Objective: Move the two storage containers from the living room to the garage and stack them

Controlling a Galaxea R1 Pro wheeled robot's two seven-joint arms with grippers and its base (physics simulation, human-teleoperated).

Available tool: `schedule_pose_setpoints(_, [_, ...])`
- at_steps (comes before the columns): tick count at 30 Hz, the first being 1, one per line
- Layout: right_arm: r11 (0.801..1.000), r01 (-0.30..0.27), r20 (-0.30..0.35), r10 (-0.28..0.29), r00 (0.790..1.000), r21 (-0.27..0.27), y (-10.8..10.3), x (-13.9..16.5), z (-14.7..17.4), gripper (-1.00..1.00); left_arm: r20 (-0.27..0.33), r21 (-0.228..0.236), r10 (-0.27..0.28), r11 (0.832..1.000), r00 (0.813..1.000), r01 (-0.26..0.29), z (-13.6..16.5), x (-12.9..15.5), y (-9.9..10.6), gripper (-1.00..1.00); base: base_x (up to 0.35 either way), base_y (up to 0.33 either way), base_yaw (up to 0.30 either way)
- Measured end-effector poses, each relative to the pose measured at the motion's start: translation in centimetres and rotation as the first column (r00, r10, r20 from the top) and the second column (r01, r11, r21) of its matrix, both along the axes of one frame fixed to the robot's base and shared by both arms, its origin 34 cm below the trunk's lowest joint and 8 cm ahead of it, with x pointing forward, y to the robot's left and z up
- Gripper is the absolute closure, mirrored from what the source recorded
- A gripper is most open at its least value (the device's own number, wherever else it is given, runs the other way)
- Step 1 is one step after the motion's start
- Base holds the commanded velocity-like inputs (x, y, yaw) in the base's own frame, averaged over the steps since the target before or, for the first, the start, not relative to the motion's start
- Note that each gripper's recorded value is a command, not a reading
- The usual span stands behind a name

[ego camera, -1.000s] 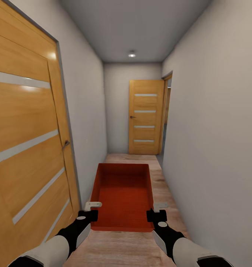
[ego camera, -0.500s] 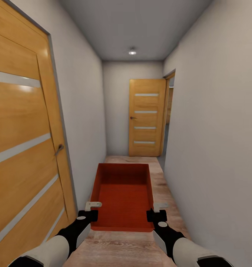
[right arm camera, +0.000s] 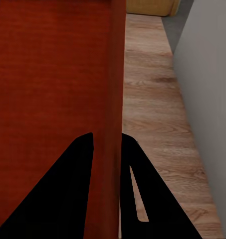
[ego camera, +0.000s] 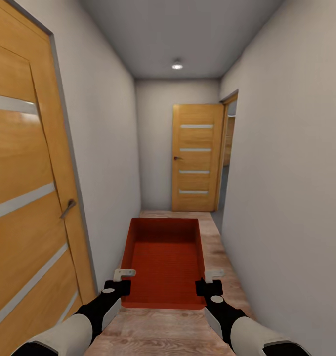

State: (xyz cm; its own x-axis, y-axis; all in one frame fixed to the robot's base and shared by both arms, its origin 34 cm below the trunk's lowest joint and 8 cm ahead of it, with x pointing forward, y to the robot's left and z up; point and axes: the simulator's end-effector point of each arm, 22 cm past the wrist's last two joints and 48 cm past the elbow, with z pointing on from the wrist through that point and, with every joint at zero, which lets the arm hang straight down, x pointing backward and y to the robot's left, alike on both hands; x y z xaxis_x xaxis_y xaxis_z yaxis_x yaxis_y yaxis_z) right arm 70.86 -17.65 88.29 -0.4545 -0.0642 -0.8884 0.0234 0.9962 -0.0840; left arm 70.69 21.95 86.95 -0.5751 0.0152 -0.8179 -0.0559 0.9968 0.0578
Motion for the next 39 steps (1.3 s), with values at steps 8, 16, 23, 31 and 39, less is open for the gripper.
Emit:
schedule_pose_setpoints(8, [1.000,0.001,0.001,-0.001,1.000,0.001,0.00,0.00,0.00,1.00,0.001,0.000,-0.001,1.000,1.000,0.001,0.02,0.02,0.00,1.00,0.322,0.000,0.000])
schedule_pose_setpoints(16, [1.000,0.002,0.004,-0.002,1.000,0.004,-0.09,-0.02,-0.02,1.00,0.002,0.003,-0.002,1.000,1.000,0.002,0.06,0.03,-0.08,1.00,0.322,0.000,0.000])
schedule_pose_setpoints(23, [1.000,0.003,0.007,-0.003,1.000,0.005,-0.09,0.02,0.06,1.00,0.005,0.004,-0.003,1.000,1.000,0.003,0.18,0.12,-0.08,1.00,0.322,0.000,0.000])
schedule_pose_setpoints(31, [1.000,0.004,0.008,-0.004,1.000,0.004,-0.01,0.01,0.07,1.00,0.006,0.004,-0.004,1.000,1.000,0.004,0.20,0.14,0.00,1.00,0.322,0.000,0.000])
schedule_pose_setpoints(39, [1.000,0.005,0.006,-0.005,1.000,0.006,0.02,-0.04,0.02,1.00,0.005,0.005,-0.006,1.000,1.000,0.006,0.17,0.13,0.03,1.00,0.322,0.000,0.000])
